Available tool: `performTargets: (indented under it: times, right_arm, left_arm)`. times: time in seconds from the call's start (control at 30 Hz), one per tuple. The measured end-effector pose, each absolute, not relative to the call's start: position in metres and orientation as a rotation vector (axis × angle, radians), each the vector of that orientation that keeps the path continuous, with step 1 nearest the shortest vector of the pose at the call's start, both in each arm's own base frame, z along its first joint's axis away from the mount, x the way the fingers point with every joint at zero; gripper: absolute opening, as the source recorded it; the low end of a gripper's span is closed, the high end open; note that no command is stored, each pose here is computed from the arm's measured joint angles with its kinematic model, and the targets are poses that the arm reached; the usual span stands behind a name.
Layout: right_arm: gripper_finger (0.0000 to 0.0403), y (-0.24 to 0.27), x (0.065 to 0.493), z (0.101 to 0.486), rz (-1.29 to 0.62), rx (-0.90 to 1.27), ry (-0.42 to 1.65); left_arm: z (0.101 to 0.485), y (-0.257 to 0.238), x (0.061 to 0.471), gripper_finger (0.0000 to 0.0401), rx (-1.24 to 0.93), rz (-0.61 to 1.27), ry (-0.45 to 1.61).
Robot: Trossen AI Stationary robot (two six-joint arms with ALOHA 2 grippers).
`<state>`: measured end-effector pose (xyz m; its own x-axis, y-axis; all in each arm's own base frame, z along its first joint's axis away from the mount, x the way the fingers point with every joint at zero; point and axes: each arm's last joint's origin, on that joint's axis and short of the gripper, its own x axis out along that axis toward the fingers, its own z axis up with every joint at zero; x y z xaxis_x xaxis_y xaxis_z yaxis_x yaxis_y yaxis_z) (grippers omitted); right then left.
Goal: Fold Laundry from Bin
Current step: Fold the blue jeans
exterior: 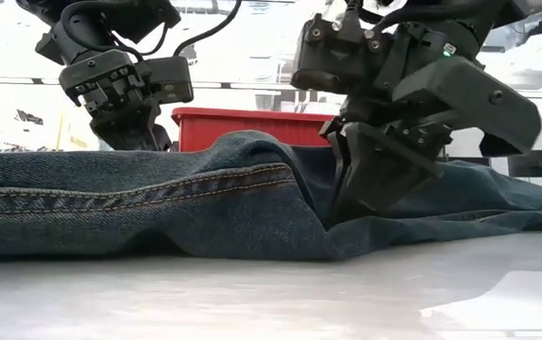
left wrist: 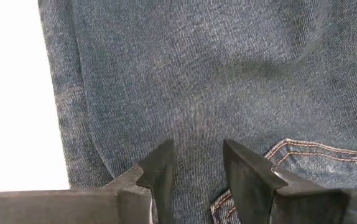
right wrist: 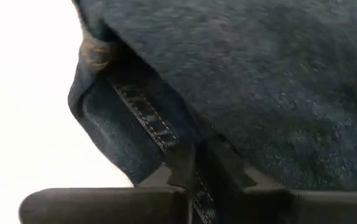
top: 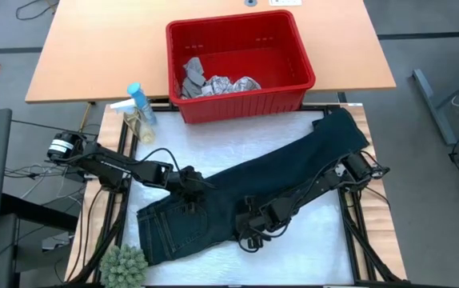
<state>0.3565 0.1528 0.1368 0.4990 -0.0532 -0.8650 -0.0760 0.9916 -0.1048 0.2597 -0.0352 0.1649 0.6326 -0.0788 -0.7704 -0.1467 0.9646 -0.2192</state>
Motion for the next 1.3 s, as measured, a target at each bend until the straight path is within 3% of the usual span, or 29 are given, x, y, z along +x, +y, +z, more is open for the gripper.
performTargets:
  times: [0.13, 0.5, 0.93, 1.13, 1.3]
  right_arm:
    - [0.0015, 0.153, 0.357, 0.138, -0.028, -0.067, 1.05]
    - [0.0018, 0.165, 0.365, 0.159, -0.019, -0.118, 1.027]
    - [0.0181, 0.156, 0.367, 0.158, -0.002, -0.204, 1.044]
    - [0.0197, 0.15, 0.368, 0.157, -0.021, -0.212, 1.066]
    - [0.0177, 0.144, 0.369, 0.155, -0.031, -0.202, 1.072]
  left_arm:
    - [0.165, -0.035, 0.26, 0.0123, -0.273, 0.04, 0.889]
    - [0.165, -0.035, 0.259, 0.0123, -0.261, 0.038, 0.891]
    - [0.164, -0.035, 0.259, 0.0123, -0.25, 0.035, 0.891]
    - [0.164, -0.035, 0.259, 0.0123, -0.246, 0.033, 0.891]
    - [0.164, -0.035, 0.259, 0.0123, -0.242, 0.032, 0.891]
